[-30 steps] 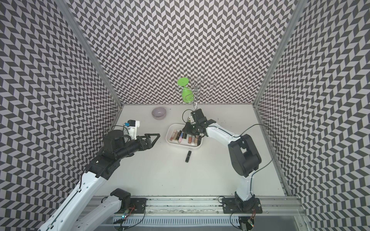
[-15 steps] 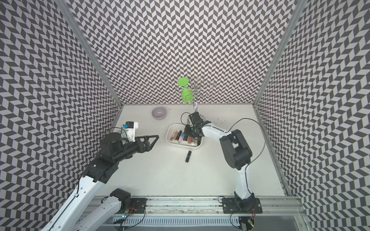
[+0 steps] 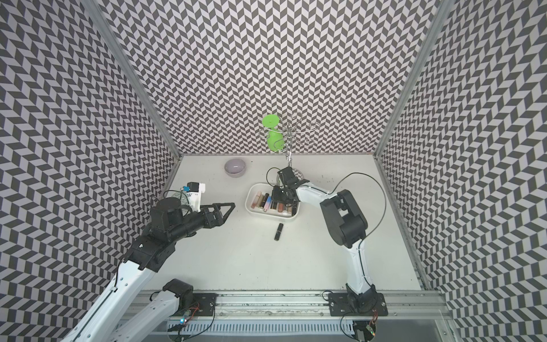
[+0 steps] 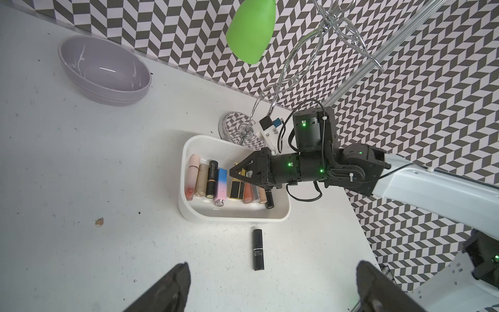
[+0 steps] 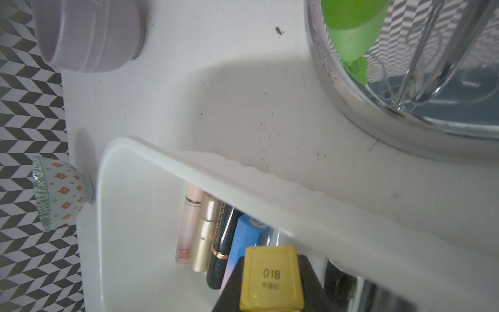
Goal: Put the lipstick into the storage box
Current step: Place the lipstick in the storage box.
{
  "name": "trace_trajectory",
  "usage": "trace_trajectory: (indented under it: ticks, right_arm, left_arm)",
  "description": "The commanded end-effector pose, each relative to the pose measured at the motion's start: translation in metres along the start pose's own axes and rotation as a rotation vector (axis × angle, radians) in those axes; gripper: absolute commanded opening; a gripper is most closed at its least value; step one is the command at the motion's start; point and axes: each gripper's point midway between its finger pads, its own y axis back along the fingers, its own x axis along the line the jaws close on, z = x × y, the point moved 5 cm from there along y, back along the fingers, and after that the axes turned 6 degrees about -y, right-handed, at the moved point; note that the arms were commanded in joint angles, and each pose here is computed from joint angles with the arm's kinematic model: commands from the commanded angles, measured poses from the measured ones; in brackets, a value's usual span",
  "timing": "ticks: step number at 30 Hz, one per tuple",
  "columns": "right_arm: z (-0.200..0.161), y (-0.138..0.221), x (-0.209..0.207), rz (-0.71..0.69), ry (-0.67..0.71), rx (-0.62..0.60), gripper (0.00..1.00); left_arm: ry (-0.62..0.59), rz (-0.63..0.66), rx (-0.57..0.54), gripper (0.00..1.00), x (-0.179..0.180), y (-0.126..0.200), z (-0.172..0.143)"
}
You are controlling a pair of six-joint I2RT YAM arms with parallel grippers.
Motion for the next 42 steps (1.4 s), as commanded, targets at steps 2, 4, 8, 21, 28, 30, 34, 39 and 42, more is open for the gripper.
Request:
trace_trajectory:
  ticks: [2, 4, 8, 21, 28, 30, 34, 39, 42]
  right_arm:
    - [0.010, -0.004, 0.007, 0.043, 0.001, -0.027, 0.29]
    - [0.010, -0.004, 0.008, 0.044, 0.001, -0.026, 0.32]
    - [0.010, -0.004, 0.008, 0.049, -0.001, -0.023, 0.40]
    - [0.014, 0.044, 0.032, 0.135, 0.008, -0.095, 0.43]
    - [0.000, 0.068, 0.031, 0.161, -0.013, -0.100, 0.45]
    - [-0.004, 0.074, 0.030, 0.164, -0.014, -0.100, 0.45]
    - [-0.011, 0.091, 0.032, 0.193, -0.005, -0.113, 0.45]
    - [-0.026, 0.116, 0.032, 0.229, 0.009, -0.108, 0.45]
    - [-0.037, 0.130, 0.028, 0.234, 0.015, -0.110, 0.45]
  left_arm:
    - [-0.008, 0.015, 0.002, 0.99, 0.003, 0.003, -0.003]
    - [-0.006, 0.016, 0.004, 0.99, 0.003, 0.002, -0.003]
    - [-0.002, 0.019, 0.008, 0.99, 0.004, 0.001, -0.004]
    - [0.024, -0.013, 0.022, 0.99, 0.007, -0.010, -0.009]
    - [0.051, -0.040, 0.031, 0.99, 0.006, -0.017, -0.010]
    - [0.056, -0.045, 0.033, 0.99, 0.006, -0.018, -0.011]
    - [0.063, -0.041, 0.042, 0.99, 0.007, -0.018, -0.013]
    - [0.067, -0.058, 0.044, 0.99, 0.006, -0.018, -0.016]
    - [0.075, -0.076, 0.045, 0.99, 0.006, -0.020, -0.017]
